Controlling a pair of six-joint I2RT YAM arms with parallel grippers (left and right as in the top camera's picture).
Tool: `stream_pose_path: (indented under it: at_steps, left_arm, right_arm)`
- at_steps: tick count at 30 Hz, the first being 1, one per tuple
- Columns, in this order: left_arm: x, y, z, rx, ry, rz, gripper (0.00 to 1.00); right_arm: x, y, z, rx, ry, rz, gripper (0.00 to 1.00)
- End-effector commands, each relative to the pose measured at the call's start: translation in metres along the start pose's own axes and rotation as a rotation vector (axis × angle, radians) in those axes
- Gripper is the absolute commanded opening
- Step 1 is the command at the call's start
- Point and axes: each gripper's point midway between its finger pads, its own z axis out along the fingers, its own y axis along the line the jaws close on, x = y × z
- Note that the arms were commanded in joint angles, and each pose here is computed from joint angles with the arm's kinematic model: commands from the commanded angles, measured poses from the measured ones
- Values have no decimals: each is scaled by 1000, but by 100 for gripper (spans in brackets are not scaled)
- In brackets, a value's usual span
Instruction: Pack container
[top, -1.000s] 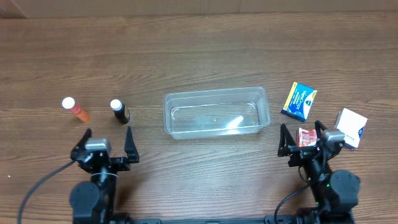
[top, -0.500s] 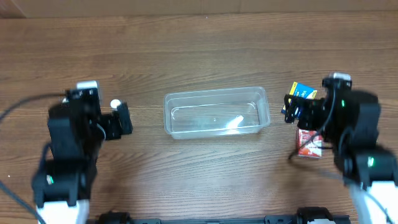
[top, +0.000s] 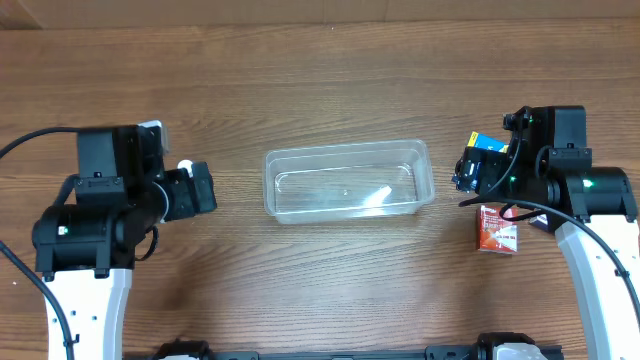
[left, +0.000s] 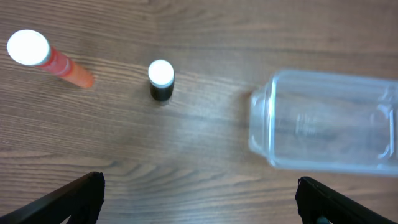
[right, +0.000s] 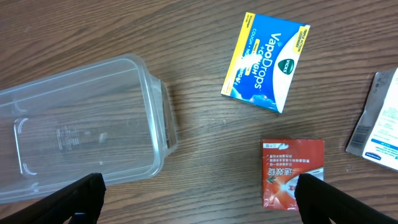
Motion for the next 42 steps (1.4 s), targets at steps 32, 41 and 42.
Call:
stream_pose_path:
  at_steps: [32,41,42]
  left_arm:
    - [2,55,191,-124,481,-5,84]
    - [1,54,192,-124,476,-3,39]
    - [0,54,192,-123,476,-3,38]
  right_arm:
    - [-13,-1,-11,9,-50,-4,100]
    - [-13,-1,-11,9,-51,-4,100]
    - [-13,-1,-11,9,-50,-5,100]
